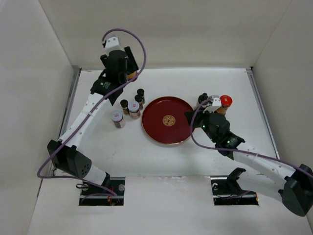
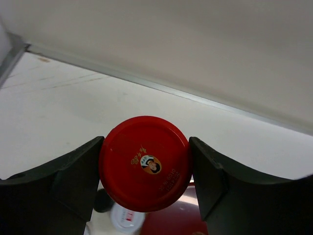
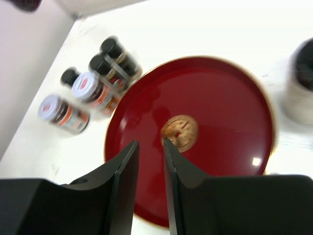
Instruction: Organize the condiment bottles
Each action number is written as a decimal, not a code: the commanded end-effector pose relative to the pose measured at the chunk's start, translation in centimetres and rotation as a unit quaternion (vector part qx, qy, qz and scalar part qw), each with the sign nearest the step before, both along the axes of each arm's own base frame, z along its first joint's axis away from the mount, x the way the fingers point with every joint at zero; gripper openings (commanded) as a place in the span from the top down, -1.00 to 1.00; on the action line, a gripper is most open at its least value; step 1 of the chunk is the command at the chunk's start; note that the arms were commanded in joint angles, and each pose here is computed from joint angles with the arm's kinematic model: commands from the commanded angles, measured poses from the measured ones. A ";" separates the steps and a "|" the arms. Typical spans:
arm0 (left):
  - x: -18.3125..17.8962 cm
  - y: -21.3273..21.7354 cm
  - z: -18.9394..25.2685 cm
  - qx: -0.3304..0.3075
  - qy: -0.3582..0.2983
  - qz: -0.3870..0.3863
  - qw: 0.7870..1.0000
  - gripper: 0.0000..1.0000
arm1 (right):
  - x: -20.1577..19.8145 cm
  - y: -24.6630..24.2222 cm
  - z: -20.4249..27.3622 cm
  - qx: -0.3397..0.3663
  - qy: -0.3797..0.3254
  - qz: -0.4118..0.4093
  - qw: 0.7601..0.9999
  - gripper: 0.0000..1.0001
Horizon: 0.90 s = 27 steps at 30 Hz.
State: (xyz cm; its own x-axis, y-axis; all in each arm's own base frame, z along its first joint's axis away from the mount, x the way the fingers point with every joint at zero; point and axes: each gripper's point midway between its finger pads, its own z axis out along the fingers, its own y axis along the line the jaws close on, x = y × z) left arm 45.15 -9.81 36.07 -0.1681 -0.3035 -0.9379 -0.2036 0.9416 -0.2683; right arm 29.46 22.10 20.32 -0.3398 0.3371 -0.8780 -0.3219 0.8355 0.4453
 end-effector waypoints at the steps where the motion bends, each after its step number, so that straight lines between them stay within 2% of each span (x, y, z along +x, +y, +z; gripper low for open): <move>1: -2.0 -5.4 7.3 -0.046 -0.099 -0.069 0.992 0.35 | 1.0 -2.7 2.3 0.046 -0.028 -0.054 0.997 0.34; 7: -2.3 -15.2 4.1 -0.065 -0.075 -0.164 0.981 0.35 | 1.9 -7.3 1.7 0.066 -0.021 -0.130 0.989 -0.15; 11: -0.9 -19.1 0.2 -0.065 -0.050 -0.190 0.978 0.35 | 2.0 -8.1 1.5 0.068 -0.020 -0.141 0.987 -0.34; 16: 1.2 -21.6 -3.8 -0.065 -0.027 -0.212 0.975 0.35 | 1.9 -7.9 1.4 0.065 -0.020 -0.138 0.988 -0.47; 20: 2.9 -21.9 -6.2 -0.059 -0.013 -0.211 0.976 0.35 | 2.0 -8.0 1.4 0.066 -0.022 -0.139 0.988 -0.61; 27: 4.0 -21.9 -10.3 -0.047 0.016 -0.207 0.977 0.35 | 2.0 -7.9 1.4 0.067 -0.024 -0.138 0.988 -0.66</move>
